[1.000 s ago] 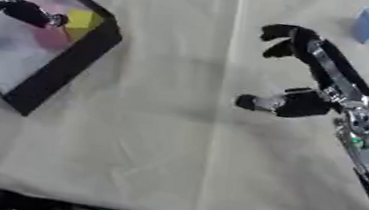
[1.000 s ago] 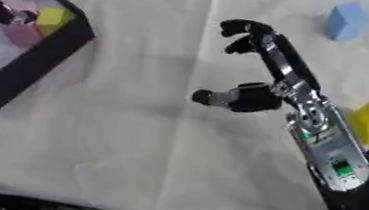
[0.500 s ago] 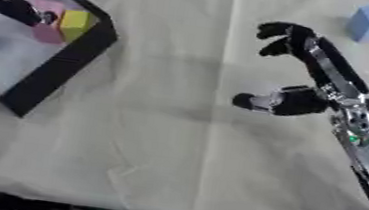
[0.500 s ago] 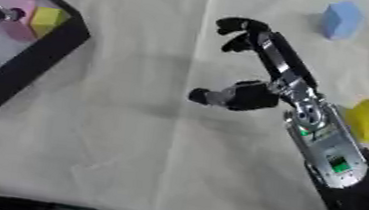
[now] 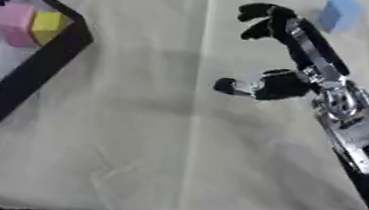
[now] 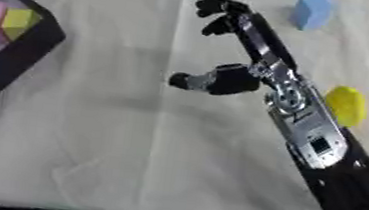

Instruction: Pick up the objects with one hand, pass them to the other hand, and then place them into the box on the other side of the table.

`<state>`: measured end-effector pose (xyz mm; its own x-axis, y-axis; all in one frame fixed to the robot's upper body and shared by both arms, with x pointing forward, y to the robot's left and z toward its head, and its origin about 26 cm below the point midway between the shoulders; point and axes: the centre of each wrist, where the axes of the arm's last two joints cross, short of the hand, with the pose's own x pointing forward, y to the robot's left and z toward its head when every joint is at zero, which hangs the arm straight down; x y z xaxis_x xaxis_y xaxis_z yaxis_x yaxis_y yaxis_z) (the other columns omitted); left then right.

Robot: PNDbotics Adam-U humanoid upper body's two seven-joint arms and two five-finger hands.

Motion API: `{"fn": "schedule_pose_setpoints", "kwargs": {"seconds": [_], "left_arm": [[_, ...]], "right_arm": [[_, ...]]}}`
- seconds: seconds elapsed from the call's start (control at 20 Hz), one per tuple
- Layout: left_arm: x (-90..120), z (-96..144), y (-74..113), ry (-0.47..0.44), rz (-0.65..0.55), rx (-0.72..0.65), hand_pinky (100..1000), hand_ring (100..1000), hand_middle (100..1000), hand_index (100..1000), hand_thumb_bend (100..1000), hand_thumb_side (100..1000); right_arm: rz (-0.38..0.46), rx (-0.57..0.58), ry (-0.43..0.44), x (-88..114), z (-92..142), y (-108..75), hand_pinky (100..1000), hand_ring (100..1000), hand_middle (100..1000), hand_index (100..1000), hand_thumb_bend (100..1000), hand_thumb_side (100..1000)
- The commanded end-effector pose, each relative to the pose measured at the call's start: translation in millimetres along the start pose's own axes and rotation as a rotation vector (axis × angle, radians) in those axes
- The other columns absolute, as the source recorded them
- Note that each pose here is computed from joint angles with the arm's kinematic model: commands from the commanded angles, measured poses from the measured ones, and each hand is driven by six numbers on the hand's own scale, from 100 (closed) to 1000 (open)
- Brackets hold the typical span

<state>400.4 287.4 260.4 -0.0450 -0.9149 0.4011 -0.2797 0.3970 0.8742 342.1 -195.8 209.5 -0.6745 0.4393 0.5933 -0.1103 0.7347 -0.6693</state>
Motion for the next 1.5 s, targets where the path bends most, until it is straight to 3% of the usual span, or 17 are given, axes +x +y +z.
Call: {"fn": "schedule_pose_setpoints", "kwargs": {"seconds": [0.05,0.45,0.8,1.25,1.3,1.35,1.5], "left_arm": [[7.6,8.5,15.3,-0.063,0.103,0.075,732,655,609,714,235,313],[13.6,26.6,2.4,-0.144,0.342,0.159,729,647,605,719,165,391],[17.6,36.1,-6.2,-0.167,0.444,0.187,729,642,600,714,147,405],[27.2,45.6,-7.3,-0.228,0.499,0.196,732,643,599,712,148,404],[28.4,46.5,-6.8,-0.236,0.503,0.198,733,643,599,711,147,402],[29.9,47.5,-6.0,-0.246,0.507,0.201,733,643,599,711,148,400],[33.4,50.3,-4.3,-0.271,0.513,0.203,734,644,600,712,151,401]], "right_arm": [[0.028,-0.045,-0.036,13.1,-3.8,-21.4,760,679,739,832,799,199],[0.003,-0.088,-0.028,27.2,-13.1,-53.7,757,673,735,829,777,178],[0.013,-0.065,0.036,27.9,-14.6,-88.9,761,676,739,829,769,170],[0.181,-0.010,0.184,13.9,-20.0,-133.7,774,696,748,837,772,175],[0.202,-0.006,0.200,11.7,-20.5,-137.3,777,700,750,839,738,177],[0.225,0.001,0.217,9.8,-21.2,-141.7,780,704,754,841,775,178],[0.287,0.037,0.258,6.0,-24.2,-155.7,790,723,765,842,770,173]]}}
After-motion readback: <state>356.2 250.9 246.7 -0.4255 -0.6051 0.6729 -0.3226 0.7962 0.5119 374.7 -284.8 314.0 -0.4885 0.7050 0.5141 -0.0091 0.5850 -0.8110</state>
